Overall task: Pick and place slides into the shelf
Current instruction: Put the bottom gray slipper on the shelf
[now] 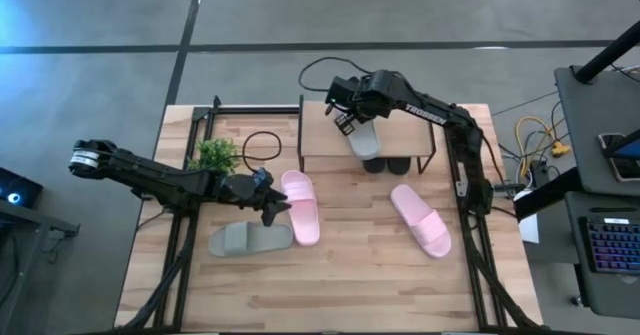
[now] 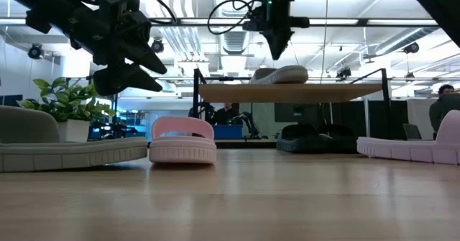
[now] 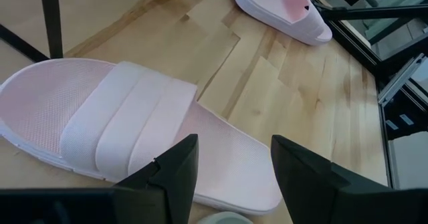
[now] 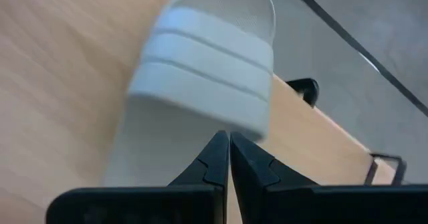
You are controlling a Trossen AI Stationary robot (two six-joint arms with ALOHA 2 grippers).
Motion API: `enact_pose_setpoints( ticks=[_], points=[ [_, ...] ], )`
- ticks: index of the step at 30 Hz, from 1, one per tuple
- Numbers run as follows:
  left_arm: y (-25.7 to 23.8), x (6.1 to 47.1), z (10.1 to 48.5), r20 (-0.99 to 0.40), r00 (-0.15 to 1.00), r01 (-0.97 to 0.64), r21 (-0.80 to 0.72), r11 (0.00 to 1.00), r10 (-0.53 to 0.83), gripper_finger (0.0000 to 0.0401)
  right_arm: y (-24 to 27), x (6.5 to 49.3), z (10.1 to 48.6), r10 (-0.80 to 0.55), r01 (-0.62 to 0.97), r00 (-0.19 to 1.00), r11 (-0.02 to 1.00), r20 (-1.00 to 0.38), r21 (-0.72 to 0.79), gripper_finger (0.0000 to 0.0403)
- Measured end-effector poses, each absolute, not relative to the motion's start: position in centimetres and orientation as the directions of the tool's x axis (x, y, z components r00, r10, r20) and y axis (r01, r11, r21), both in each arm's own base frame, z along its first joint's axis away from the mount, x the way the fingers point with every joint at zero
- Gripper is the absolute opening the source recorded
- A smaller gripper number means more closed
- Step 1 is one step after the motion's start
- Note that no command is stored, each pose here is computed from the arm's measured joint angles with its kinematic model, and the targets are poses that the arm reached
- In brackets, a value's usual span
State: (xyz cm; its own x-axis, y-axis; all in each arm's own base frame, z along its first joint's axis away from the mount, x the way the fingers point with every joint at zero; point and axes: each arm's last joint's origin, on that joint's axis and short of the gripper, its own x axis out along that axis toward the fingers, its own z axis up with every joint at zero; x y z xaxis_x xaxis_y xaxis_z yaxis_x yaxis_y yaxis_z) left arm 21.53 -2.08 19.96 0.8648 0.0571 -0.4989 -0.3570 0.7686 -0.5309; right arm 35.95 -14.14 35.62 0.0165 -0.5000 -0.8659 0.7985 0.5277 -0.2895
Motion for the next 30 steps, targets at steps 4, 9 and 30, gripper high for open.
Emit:
enact_pose_setpoints(
  ticks=[4,9,30],
  points=[
    [-2.2,21.5,20.0,-0.500,0.865,-0.343,-0.539,0.769,0.035,0.0173,-14.5,34.6,34.2,-0.465,0.813,-0.058,0.492,-0.884,-0.311,0.0009],
    [-2.3,21.5,19.9,-0.503,0.864,-0.323,-0.551,0.769,0.002,0.0173,-15.0,32.4,32.6,-0.430,0.831,-0.147,0.435,-0.891,-0.347,0.0009],
    [-2.3,21.5,19.9,-0.503,0.864,-0.322,-0.551,0.769,0.002,0.0173,-14.2,33.0,29.3,-0.334,0.839,0.023,0.519,-0.942,-0.164,0.0009]
  ],
)
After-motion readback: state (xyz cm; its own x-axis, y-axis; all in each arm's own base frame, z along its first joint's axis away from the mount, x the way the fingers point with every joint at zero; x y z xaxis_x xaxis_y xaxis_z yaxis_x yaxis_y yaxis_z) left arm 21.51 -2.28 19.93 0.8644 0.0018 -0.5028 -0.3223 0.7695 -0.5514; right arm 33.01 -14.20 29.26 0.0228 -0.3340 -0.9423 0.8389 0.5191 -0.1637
